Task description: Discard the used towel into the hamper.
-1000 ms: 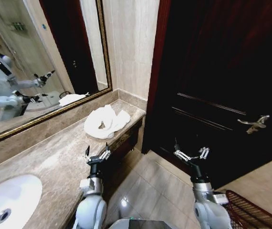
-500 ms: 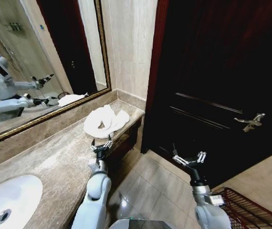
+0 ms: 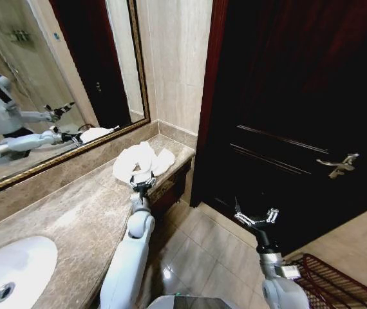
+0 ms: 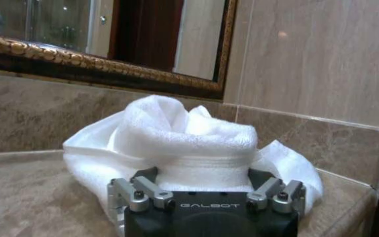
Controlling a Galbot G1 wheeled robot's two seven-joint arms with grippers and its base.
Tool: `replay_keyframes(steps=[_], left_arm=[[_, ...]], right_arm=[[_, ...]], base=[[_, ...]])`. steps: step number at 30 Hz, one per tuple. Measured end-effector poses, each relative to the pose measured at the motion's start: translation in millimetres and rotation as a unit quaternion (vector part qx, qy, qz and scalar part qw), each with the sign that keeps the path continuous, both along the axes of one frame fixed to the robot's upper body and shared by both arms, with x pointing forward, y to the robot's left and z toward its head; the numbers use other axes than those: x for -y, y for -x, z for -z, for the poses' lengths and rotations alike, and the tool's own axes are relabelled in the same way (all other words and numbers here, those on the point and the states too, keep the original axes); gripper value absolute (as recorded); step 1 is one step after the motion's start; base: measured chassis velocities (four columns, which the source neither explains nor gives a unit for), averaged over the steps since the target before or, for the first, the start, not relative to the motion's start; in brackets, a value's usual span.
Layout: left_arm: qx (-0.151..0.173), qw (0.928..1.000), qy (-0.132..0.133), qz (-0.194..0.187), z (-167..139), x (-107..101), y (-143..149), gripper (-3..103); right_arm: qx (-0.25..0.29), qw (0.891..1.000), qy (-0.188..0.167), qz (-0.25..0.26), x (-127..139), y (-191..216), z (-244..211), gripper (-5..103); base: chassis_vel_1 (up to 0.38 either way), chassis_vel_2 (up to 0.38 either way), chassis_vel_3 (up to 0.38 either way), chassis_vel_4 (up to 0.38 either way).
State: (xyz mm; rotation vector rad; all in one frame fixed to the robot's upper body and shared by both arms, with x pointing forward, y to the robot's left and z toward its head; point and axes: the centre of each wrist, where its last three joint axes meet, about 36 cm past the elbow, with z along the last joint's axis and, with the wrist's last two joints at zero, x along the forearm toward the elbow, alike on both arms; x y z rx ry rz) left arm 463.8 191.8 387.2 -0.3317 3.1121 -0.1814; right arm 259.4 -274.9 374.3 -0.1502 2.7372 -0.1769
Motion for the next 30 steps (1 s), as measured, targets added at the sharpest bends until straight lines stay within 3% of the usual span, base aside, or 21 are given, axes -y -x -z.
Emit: replay_keyframes(steps=[5,7,14,17,30], left_arm=[[-0.003,1.0,-0.003,0.002,1.8,-4.8,-1.2,78],[-0.004,1.0,-0.003,0.002,2.7,-5.3,0.1,78],[-0.007,1.0,-0.003,0.003,5.8,-9.9,10.8,54],[-0.007,1.0,0.0,0.005,6.7,-11.0,13.4,50],[0.011,0.9998,0.011,0.011,14.7,-9.1,17.7,15]], right_arm=[[0.0,1.0,-0.001,0.001,0.2,-0.5,2.4,100],[0.001,1.0,-0.002,0.001,-0.3,-1.1,2.8,100],[0.01,1.0,-0.009,-0.001,-3.1,-3.8,4.1,100],[0.011,1.0,-0.01,0.0,-3.0,-3.4,4.3,100],[0.018,1.0,-0.017,-0.002,-2.7,-2.0,3.8,100]], base=[[0.0,0.0,0.0,0.0],[0.0,0.0,0.0,0.0],[0.0,0.0,0.0,0.0],[0.0,0.0,0.0,0.0],[0.0,0.0,0.0,0.0]])
